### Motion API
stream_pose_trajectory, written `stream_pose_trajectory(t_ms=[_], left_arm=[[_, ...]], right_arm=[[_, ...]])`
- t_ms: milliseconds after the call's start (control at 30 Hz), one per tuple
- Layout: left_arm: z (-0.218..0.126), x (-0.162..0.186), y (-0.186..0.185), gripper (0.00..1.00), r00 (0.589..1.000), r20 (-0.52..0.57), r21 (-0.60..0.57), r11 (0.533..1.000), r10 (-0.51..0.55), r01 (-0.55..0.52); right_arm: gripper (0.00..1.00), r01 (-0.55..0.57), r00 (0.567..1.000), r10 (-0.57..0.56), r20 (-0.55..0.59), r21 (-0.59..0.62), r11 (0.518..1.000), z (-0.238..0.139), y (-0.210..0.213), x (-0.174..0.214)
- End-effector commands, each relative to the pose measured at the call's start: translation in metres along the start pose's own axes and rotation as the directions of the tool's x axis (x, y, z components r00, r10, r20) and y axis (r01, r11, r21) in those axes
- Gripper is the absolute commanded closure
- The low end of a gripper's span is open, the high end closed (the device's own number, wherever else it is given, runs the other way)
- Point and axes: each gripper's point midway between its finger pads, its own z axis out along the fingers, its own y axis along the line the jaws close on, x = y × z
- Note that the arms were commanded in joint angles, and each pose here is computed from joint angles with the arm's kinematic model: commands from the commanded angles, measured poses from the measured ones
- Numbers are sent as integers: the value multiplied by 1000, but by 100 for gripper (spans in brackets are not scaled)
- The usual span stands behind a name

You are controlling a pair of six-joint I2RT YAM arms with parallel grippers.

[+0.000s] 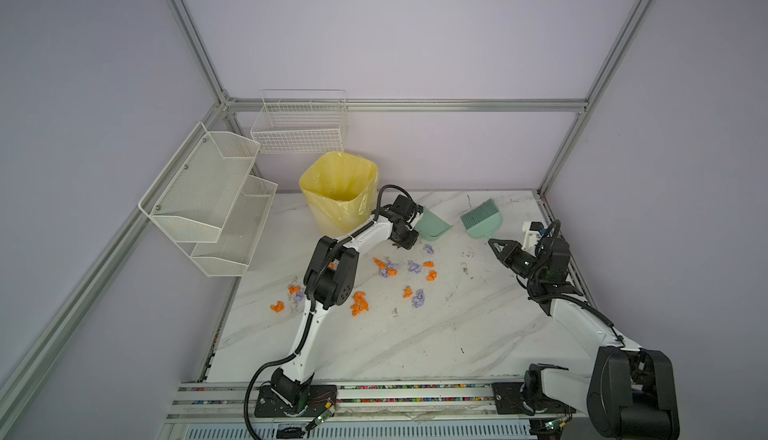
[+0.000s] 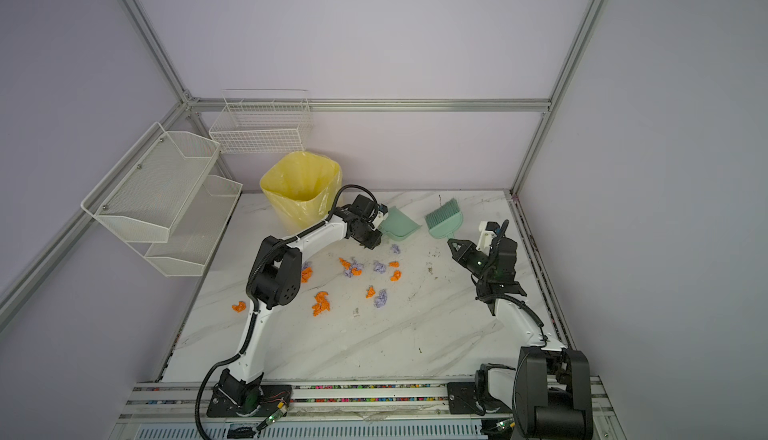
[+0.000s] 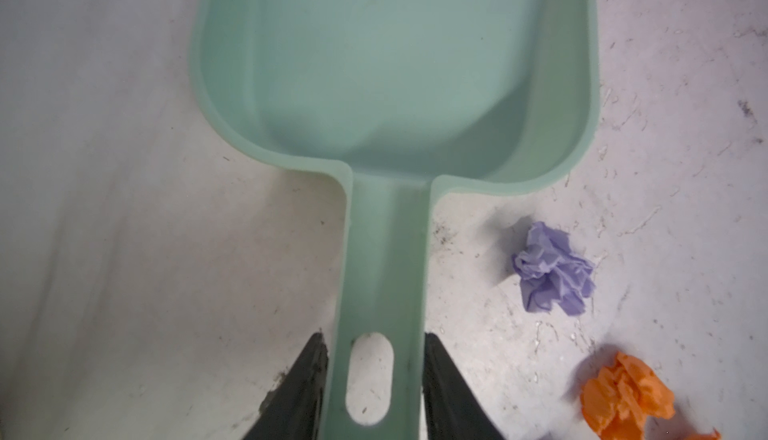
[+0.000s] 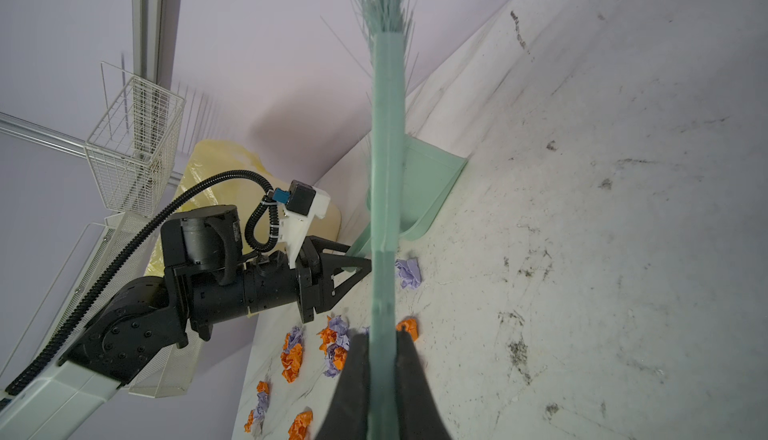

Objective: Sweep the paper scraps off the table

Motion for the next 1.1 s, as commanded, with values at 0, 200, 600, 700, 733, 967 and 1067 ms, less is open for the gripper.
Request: stream_pose_trajectory(t_ms=[0,200,600,700,733,967,1067], left_arm=[[-31,-29,-4,61,996,81,-15,999,35,-34],[-35,-37,-1,60,994,97,-35,998,45,-42],[-39,-45,0,67,992,111,-50,997,66,-61],[-40,-46,-1,68,991,114,-57,996,73,-66],[-40,-47,-1,67,990,115,-57,996,76,-69],[-41,-52,-2,67,989,126,-65,995,81,-73],[-42,-55,-1,67,988,132,-70,995,82,-73]], right_arm=[[100,30,999,-29,27,-41,999,-4,13,-8],[100,31,999,-30,28,-41,999,-4,13,-8],[100,29,999,-28,32,-45,999,-4,15,-9],[100,27,999,-26,31,-41,999,-4,13,-9],[100,26,999,-25,30,-40,999,-4,13,-9],[100,23,999,-22,27,-35,999,-3,11,-8],[100,24,999,-23,27,-35,999,-4,11,-8]])
